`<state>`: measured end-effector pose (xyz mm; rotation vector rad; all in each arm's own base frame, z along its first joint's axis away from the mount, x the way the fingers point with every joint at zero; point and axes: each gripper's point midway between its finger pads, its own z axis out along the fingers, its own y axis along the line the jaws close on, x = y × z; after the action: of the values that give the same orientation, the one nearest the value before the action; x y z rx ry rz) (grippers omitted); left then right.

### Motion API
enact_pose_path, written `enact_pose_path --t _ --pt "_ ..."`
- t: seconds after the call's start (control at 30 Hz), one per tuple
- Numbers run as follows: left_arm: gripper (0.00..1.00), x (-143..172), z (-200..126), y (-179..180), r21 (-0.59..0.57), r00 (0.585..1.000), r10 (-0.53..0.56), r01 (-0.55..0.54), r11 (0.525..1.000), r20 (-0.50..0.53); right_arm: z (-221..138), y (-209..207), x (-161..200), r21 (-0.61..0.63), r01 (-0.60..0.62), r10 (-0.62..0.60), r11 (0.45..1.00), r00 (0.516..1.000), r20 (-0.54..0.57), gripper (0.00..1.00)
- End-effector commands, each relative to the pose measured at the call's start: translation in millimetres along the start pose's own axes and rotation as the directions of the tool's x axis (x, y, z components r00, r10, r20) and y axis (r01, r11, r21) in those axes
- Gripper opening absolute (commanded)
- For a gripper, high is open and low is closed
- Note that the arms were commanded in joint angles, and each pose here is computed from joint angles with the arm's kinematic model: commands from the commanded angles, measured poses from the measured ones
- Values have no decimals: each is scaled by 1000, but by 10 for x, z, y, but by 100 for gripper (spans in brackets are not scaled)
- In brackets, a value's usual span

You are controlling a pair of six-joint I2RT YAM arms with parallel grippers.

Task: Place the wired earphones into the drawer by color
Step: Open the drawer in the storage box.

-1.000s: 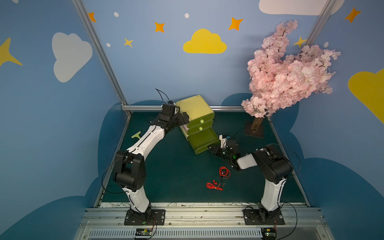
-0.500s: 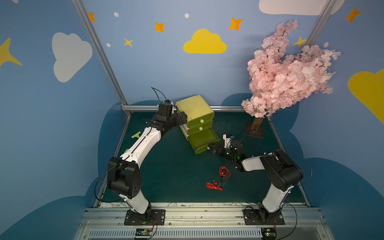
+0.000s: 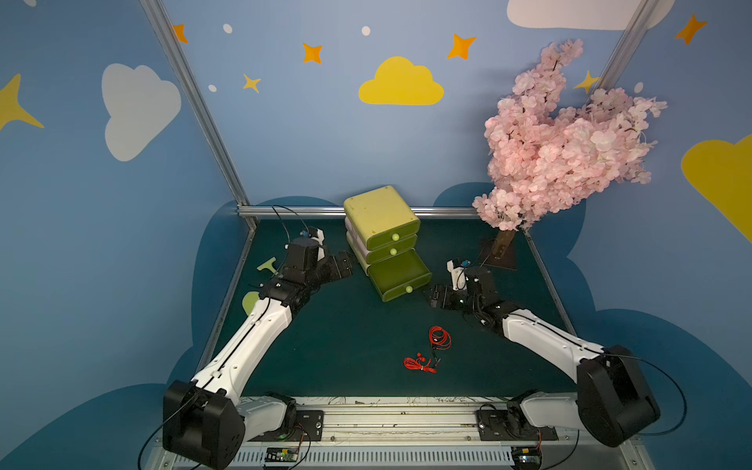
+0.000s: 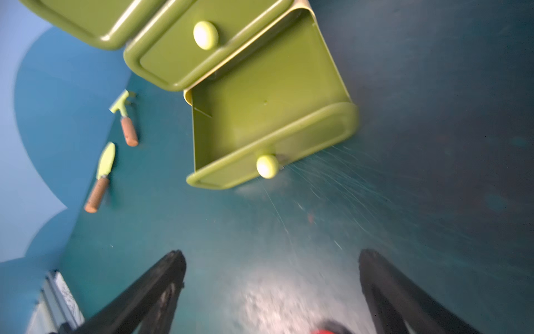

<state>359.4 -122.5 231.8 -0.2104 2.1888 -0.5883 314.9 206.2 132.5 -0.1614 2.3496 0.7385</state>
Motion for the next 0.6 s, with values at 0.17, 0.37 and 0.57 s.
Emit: enact_pose_path --t 0.17,0.37,0.57 --pt "100 450 -146 62 62 999 -43 45 997 -30 -382 -161 535 80 110 -91 991 973 -212 99" --pt "100 894 -35 185 38 989 -79 84 996 -124 -434 -121 701 95 99 -70 991 959 -273 98" --pt "100 1113 25 299 12 982 -112 115 993 -152 -371 -15 886 103 126 -85 987 939 -335 83"
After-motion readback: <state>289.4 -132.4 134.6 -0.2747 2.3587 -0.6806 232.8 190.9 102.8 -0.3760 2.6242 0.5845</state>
